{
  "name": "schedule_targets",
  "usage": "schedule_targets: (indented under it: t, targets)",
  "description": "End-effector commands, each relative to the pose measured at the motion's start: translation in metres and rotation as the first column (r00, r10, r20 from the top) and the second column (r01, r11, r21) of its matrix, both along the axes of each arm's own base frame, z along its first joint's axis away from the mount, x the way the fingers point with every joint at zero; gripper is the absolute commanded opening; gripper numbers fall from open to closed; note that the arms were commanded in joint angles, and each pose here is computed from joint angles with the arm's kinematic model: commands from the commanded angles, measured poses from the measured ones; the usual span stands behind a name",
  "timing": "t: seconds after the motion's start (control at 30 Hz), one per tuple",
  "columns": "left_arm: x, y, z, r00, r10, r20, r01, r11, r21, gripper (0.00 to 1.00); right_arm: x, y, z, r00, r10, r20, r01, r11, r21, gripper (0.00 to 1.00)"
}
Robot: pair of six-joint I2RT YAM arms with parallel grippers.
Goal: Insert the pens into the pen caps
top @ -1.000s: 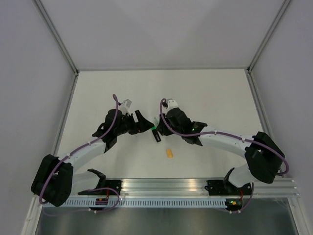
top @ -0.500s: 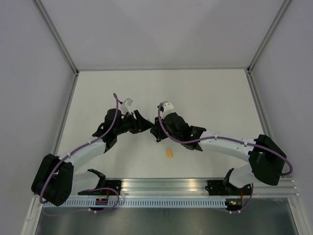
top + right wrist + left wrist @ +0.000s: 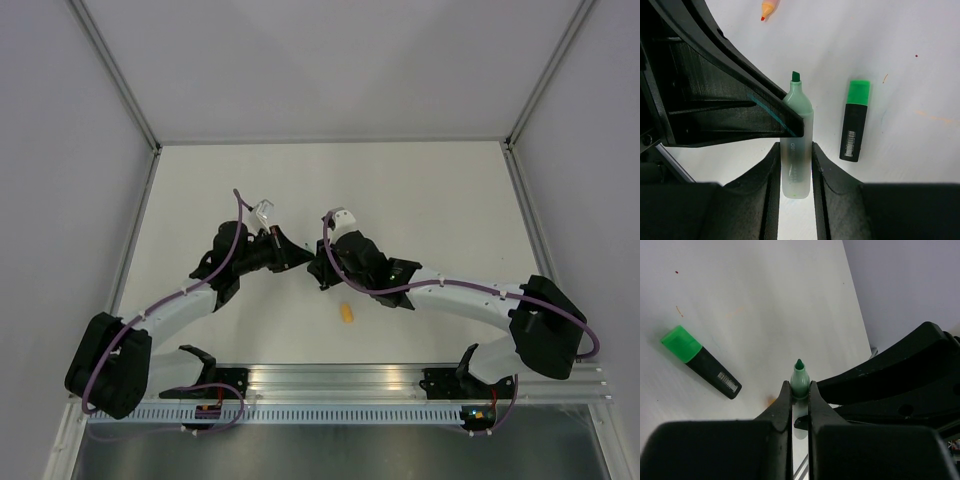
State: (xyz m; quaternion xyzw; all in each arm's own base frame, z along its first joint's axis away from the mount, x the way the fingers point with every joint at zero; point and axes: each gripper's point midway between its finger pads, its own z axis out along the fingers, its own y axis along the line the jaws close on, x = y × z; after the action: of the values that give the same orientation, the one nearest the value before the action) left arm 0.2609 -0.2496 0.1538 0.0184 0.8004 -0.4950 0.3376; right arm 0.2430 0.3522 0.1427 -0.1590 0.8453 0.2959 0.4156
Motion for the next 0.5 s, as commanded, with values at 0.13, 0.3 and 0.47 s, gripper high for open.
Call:
schedule_targets:
  t: [0.13,0.3,0.47]
  targets:
    - [-0.013,-0.009,0.021,0.991,-0.106,0.079,0.111,0.991,-0.069,0.02,-0.004,0.011,0.027,0.997,0.055,0.051,-0.058,0.996,0.065,0.27]
    - [-0.035,-0.013,0.057,0.957,-0.191,0.216,0.226,0.963,-0.148,0.02,-0.020,0.011,0.049,0.986,0.142,0.089,-0.152,0.982,0.109,0.61]
    - [-0.072,-0.011,0.093,0.882,-0.285,0.375,0.376,0.905,-0.199,0.02,-0.057,0.016,0.084,0.939,0.317,0.137,-0.341,0.911,0.230,0.62]
